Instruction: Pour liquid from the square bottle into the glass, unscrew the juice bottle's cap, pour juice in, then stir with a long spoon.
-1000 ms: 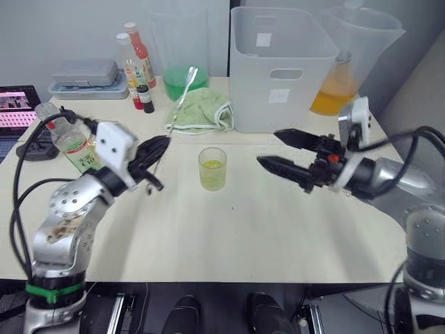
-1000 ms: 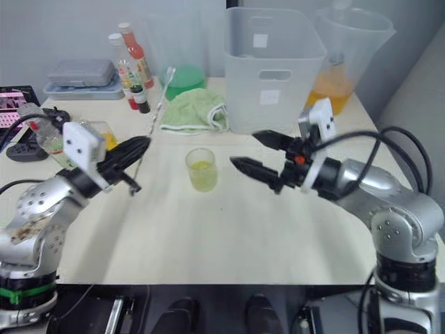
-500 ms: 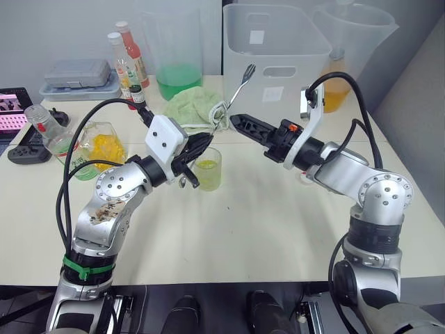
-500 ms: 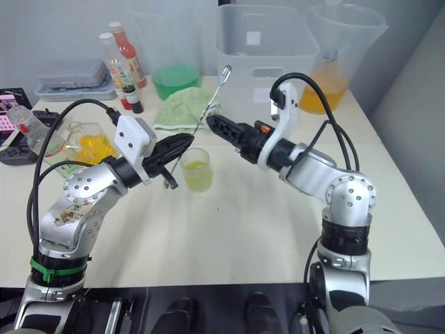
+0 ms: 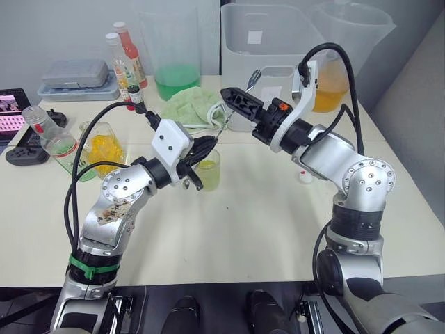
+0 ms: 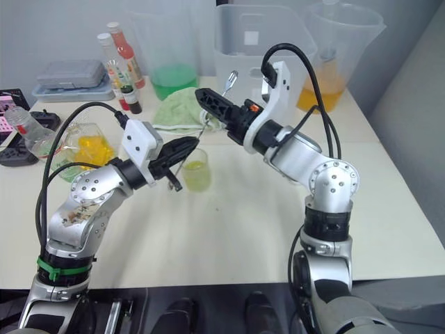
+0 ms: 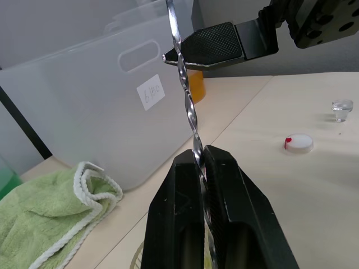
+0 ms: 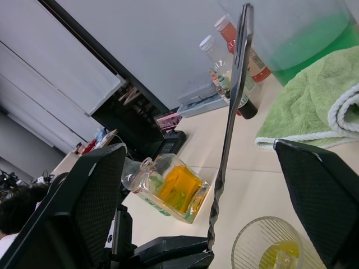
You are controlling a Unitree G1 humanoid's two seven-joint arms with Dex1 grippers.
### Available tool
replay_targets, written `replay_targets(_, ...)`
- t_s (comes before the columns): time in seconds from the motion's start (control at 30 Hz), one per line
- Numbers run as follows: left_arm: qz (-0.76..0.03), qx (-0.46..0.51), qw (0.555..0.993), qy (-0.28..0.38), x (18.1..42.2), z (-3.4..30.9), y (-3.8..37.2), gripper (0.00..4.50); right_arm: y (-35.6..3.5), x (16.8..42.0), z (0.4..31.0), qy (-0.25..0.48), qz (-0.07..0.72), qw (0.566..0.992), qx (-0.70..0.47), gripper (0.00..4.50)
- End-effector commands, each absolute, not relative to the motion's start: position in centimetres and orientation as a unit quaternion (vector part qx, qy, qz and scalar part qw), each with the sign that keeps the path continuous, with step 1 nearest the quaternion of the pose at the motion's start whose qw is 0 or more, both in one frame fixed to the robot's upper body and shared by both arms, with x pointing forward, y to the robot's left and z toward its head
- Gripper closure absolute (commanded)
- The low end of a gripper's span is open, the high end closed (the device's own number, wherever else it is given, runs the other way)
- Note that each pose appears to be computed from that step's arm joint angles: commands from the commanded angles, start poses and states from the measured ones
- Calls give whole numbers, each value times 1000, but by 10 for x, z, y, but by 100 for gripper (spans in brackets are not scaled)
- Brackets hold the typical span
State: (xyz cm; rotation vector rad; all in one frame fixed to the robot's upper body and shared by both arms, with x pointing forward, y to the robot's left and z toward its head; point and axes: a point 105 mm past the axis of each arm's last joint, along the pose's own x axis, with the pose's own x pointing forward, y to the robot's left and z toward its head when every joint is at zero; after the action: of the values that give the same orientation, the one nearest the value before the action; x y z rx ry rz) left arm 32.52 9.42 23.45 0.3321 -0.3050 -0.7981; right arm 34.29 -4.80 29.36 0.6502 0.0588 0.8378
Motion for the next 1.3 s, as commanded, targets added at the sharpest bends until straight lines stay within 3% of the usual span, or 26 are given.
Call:
replay_targets(0.03,-386,168,890,-174,321,245,91,450,-45,338,300,17,411,857,312,121)
replay_targets(0.3,-388,167,889,-176,320,245,89,450,-46,343,294,25,393,862,320,397)
replay_targets(0.37,-389,167,889,-176,320,245,89,450,-46,344,293,26,391,862,320,446)
replay_targets(0.63,-384,157,893,-174,321,247,93,450,-52,348,292,20,382,866,322,446)
replay_targets(0.83,-419,122,882,-175,309,255,103,260,-63,349,309,-7,382,859,341,450)
replay_targets(1.07,-419,118,888,-147,301,273,164,26,-79,345,357,-77,398,853,328,450)
replay_targets(1.1,-417,122,890,-137,300,273,172,6,-80,346,363,-85,400,855,320,450)
replay_targets(1.3,-407,160,898,-50,291,247,218,6,-65,343,369,-102,416,881,200,450)
